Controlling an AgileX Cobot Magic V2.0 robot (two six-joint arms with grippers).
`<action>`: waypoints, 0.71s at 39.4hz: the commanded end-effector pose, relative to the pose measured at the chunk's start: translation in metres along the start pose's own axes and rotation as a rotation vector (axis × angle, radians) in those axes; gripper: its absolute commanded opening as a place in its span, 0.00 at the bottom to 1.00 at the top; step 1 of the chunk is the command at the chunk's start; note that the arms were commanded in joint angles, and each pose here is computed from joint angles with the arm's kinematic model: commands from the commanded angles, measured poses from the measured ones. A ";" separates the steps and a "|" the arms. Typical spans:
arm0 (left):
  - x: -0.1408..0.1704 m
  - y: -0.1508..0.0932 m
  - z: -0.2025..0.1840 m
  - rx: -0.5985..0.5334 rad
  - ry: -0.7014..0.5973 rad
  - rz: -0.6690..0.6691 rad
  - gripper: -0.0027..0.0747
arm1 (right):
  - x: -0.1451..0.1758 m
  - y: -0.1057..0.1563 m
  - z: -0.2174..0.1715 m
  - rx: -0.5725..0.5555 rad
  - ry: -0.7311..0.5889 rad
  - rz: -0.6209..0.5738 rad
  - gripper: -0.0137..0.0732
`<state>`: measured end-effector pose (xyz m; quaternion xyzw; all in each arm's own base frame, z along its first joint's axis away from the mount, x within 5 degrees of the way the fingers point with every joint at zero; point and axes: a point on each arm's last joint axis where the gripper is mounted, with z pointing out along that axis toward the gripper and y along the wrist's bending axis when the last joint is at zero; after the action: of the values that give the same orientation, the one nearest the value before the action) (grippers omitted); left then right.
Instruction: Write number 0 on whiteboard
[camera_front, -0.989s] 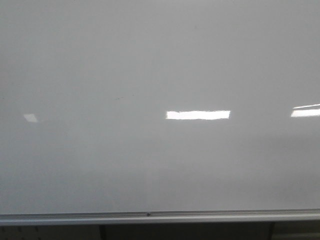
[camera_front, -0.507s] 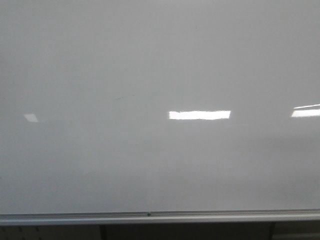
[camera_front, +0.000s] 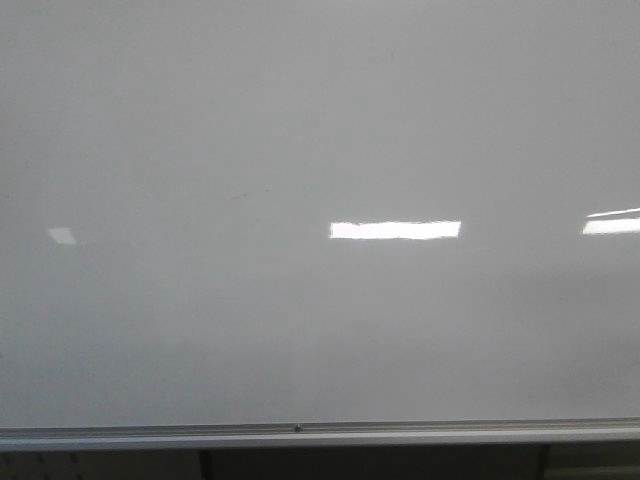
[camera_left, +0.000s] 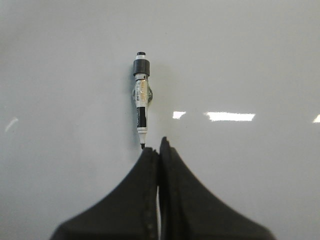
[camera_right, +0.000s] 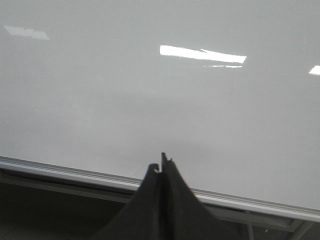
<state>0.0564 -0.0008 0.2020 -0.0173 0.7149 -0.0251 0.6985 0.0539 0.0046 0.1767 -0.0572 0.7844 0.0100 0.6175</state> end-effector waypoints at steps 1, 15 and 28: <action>-0.001 0.000 -0.001 0.009 -0.081 -0.012 0.01 | -0.008 0.000 -0.001 0.006 -0.102 -0.013 0.08; -0.006 0.000 -0.001 0.011 -0.131 -0.013 0.01 | -0.020 -0.001 -0.003 0.010 -0.234 -0.015 0.08; -0.065 -0.004 -0.013 0.021 -0.325 0.013 0.01 | -0.071 -0.003 -0.026 0.006 -0.408 0.038 0.08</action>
<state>0.0528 -0.0004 0.2310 -0.0142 0.6465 -0.0229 0.7624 0.0539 0.0051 0.2130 -0.0463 0.6996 0.0205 0.7127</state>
